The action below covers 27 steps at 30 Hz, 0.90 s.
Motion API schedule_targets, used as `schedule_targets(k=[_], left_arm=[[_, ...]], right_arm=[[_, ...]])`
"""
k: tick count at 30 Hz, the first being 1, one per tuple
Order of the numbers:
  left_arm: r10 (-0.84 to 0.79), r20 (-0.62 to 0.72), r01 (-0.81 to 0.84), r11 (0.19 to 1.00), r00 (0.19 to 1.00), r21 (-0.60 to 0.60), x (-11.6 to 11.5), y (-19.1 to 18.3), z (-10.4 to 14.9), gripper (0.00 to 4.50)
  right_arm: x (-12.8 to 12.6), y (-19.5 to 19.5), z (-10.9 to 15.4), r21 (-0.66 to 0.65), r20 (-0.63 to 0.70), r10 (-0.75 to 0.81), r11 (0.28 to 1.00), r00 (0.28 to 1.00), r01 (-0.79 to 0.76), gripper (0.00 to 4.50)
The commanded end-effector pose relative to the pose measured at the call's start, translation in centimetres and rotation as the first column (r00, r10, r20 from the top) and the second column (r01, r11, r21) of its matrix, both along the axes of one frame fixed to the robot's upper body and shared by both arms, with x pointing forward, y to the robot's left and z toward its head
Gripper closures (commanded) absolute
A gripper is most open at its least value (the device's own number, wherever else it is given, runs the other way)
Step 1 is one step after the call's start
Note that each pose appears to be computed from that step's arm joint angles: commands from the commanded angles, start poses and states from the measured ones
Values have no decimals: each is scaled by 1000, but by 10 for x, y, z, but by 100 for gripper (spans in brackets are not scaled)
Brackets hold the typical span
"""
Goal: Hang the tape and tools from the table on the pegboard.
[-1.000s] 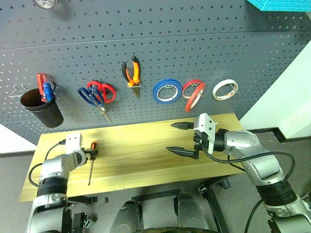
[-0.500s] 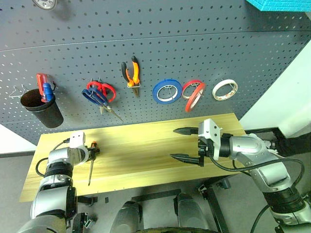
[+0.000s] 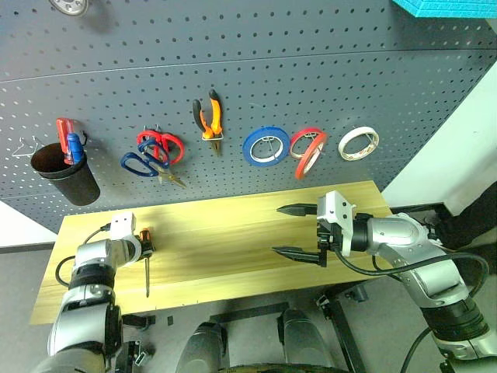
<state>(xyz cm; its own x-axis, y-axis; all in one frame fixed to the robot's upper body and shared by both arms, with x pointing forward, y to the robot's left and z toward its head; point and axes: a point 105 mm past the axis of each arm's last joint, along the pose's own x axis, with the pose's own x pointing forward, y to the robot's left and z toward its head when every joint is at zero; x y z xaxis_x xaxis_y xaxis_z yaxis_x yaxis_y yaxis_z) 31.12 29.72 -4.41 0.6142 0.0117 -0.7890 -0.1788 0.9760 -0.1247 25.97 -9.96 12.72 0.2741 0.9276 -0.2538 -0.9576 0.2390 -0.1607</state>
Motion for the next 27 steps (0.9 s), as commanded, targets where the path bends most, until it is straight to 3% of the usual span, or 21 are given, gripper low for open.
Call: schedule_targets(k=[1,8,13,21,24,27], left_arm=[[-128,231,123,992,964,39,3,-2,47,365],[-315,487,296,948,814,118,-36,-13,103,365],[-416,711,376,899,566,227,-53,-30,167,365],[-339,866,404,897,368,179,-59,-32,225,365],[-350,877,416,888,330,198,-59,-32,236,365],[-330,906,388,897,266,213,-57,-26,260,365]], right_arm=[[3,-3,12,6,56,0,1000,998,-1,0],[6,-7,12,8,59,1,1000,998,-2,0],[7,1,42,134,110,52,989,993,-67,0],[2,5,113,476,95,114,867,989,-146,0],[2,5,125,538,80,119,830,990,-143,0],[0,7,123,521,84,120,841,989,-146,0]])
